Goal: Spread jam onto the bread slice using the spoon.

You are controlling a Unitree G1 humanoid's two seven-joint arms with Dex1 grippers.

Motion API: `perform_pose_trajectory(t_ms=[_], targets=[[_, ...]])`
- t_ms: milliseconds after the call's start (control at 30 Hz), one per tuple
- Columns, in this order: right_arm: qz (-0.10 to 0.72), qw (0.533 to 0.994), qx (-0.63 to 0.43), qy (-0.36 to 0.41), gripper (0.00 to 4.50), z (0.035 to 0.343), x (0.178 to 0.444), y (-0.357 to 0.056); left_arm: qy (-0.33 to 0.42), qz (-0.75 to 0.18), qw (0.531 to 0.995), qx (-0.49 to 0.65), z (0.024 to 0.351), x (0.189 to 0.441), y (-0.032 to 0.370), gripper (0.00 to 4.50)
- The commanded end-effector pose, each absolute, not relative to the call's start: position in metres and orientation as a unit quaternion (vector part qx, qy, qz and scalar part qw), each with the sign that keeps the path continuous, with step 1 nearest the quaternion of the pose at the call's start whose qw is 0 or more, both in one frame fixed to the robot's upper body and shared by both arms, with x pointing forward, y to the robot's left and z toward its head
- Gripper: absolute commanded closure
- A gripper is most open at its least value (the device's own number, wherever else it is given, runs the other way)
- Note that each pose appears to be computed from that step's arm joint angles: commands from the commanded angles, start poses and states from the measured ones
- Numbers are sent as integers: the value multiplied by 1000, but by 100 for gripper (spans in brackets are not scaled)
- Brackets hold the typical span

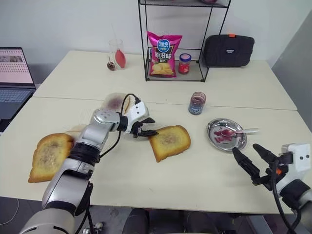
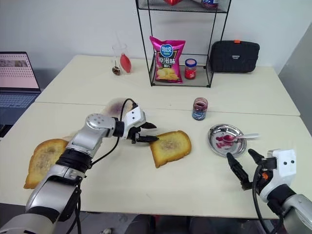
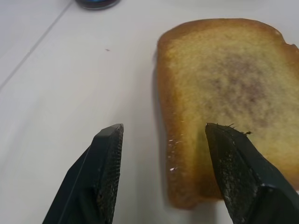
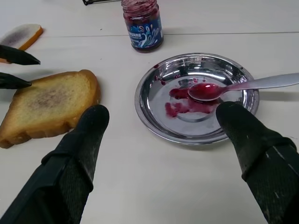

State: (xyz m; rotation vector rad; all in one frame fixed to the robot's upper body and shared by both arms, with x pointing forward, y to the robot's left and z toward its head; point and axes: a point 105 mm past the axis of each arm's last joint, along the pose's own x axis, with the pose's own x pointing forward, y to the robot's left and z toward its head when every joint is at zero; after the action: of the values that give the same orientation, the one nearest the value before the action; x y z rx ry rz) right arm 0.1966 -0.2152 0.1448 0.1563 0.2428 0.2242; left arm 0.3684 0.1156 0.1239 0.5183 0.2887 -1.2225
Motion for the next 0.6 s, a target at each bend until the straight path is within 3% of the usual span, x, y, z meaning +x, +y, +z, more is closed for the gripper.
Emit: perform_pose_trajectory(t_ms=[33,200,400,600], targets=[[-21,980,172,99,0,138,191,-266,72,-626,753,190,174,341,99,89],[-51,944,316,76,0,125,220,-283,48,-672,722,156,177,313,68,2],[-25,914,401,48,0,131,257,-285,31,-675,725,133,179,304,51,2],[-14,906,420,52,0,127,282,-287,34,-676,725,128,175,299,47,2]])
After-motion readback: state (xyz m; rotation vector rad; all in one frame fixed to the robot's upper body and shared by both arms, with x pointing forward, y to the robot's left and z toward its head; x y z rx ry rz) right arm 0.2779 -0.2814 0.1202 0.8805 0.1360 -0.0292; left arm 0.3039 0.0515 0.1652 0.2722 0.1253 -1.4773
